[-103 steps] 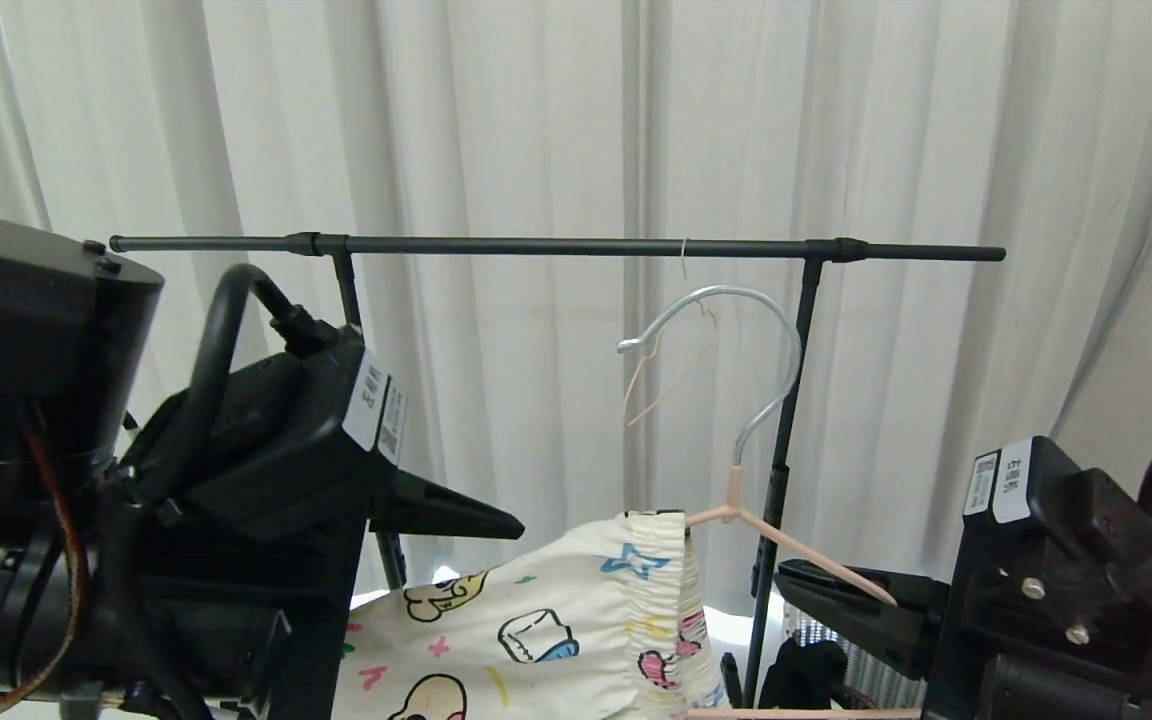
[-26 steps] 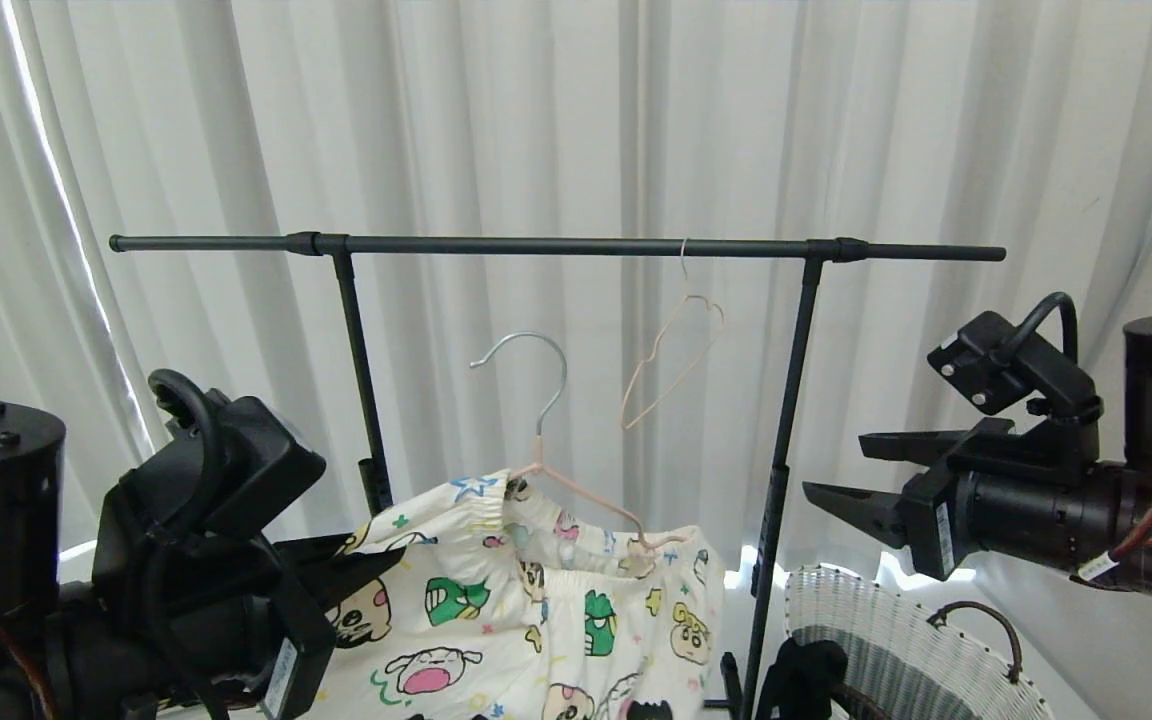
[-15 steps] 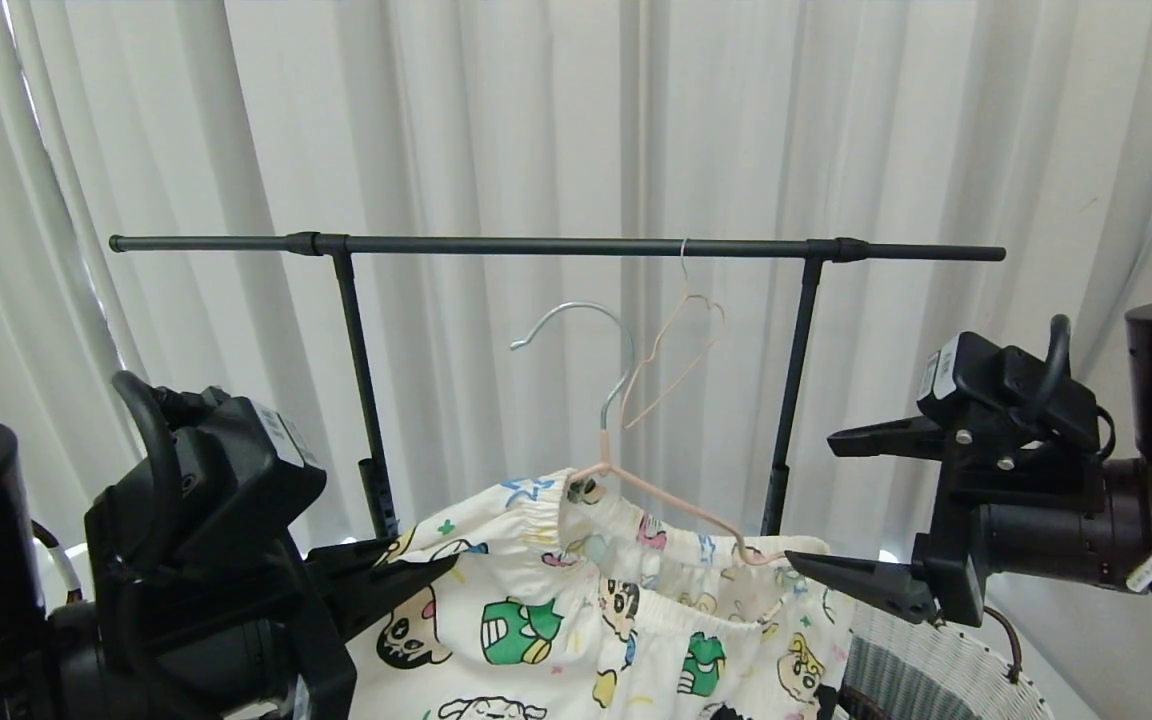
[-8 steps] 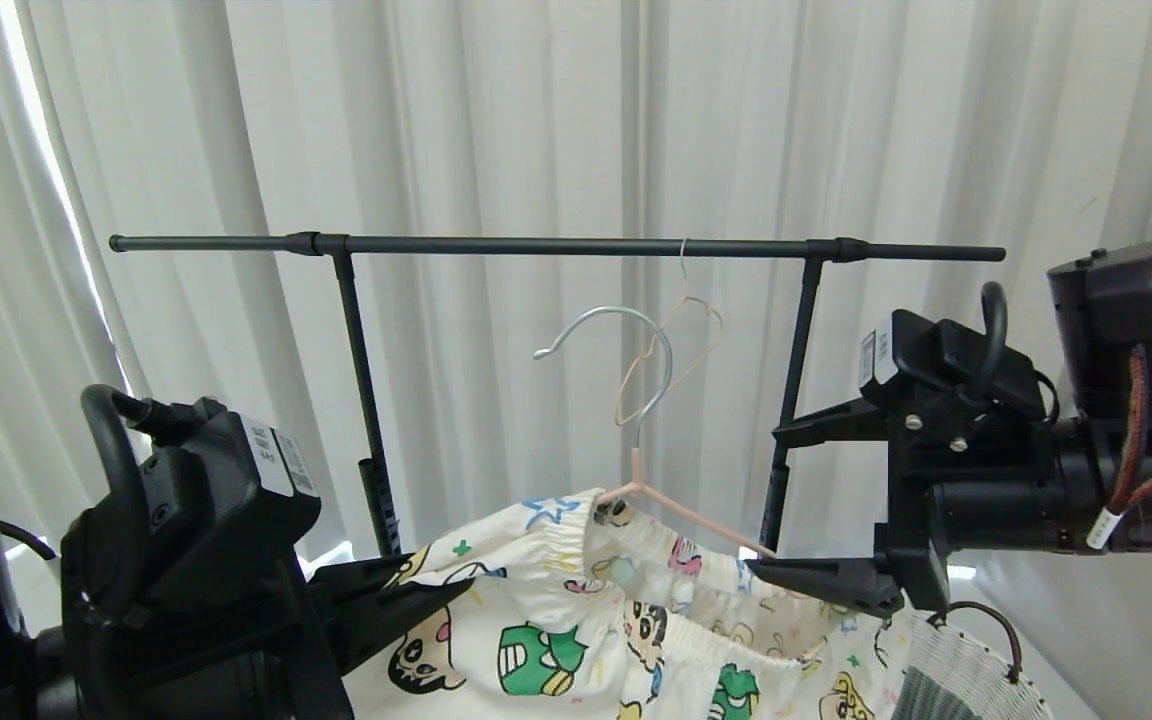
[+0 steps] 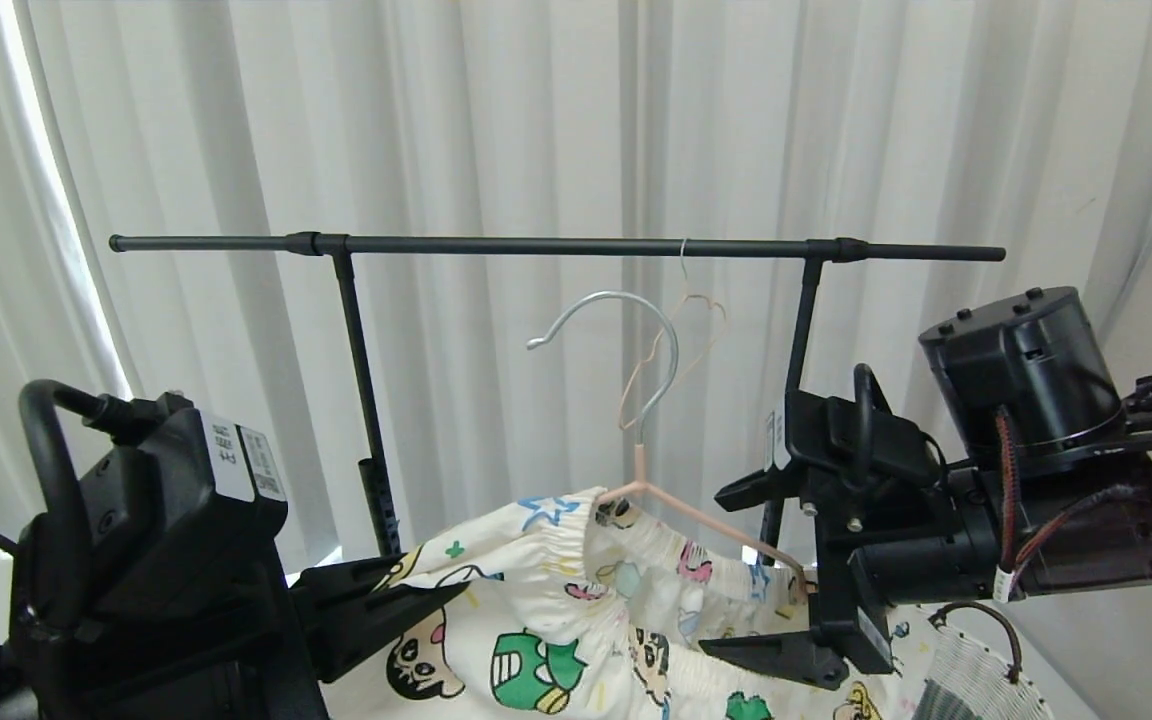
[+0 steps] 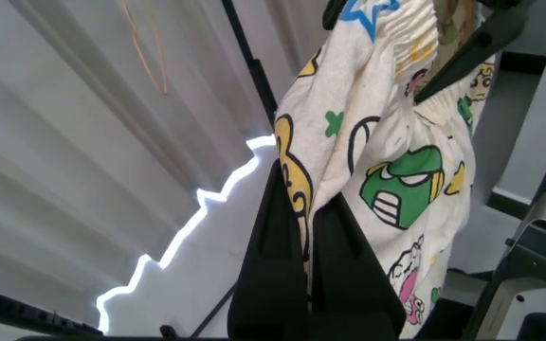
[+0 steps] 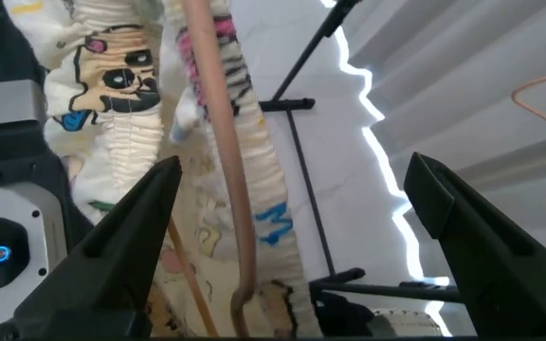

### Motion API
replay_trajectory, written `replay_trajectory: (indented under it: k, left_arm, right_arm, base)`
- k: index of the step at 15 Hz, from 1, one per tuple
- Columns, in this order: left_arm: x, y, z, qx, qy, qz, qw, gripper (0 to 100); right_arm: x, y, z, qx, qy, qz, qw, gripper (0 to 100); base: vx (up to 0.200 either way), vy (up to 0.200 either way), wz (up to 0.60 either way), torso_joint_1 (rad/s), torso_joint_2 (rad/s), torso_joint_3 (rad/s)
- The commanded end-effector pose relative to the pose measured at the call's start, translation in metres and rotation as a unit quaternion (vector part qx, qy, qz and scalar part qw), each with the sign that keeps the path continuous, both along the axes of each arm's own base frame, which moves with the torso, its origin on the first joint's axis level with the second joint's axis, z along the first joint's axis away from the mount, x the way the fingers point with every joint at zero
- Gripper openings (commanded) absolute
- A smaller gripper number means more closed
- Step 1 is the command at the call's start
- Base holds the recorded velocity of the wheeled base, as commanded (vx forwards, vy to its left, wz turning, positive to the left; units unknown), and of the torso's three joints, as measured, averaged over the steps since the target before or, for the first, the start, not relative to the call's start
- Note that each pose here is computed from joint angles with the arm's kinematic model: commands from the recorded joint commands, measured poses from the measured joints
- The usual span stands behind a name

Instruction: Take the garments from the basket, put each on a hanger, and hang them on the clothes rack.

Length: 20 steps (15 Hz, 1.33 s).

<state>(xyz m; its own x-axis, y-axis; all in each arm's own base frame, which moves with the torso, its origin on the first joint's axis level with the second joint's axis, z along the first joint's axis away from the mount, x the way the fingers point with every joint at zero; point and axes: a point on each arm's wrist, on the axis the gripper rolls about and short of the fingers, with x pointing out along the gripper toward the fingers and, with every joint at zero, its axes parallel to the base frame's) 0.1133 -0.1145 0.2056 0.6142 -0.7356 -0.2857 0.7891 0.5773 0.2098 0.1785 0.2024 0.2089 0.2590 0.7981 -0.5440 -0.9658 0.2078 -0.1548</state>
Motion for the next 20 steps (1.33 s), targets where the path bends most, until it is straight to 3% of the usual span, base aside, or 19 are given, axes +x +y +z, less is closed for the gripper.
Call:
replay_trajectory:
  k: [1, 20]
  left_arm:
    - [-0.001, -0.001, 0.000, 0.000, 0.000, -0.005, 1.0000, 0]
    - [-0.001, -0.003, 0.000, 0.001, 0.000, -0.009, 1.0000, 0]
  right_arm:
    - [0.002, 0.005, -0.001, -0.003, 0.003, 0.005, 1.0000, 100]
    - [-0.019, -0.003, 0.008, -0.016, 0.017, 0.025, 0.9994, 100]
  base:
    - [0.000, 0.000, 0.00, 0.000, 0.00, 0.000]
    - [0.000, 0.000, 0.00, 0.000, 0.00, 0.000]
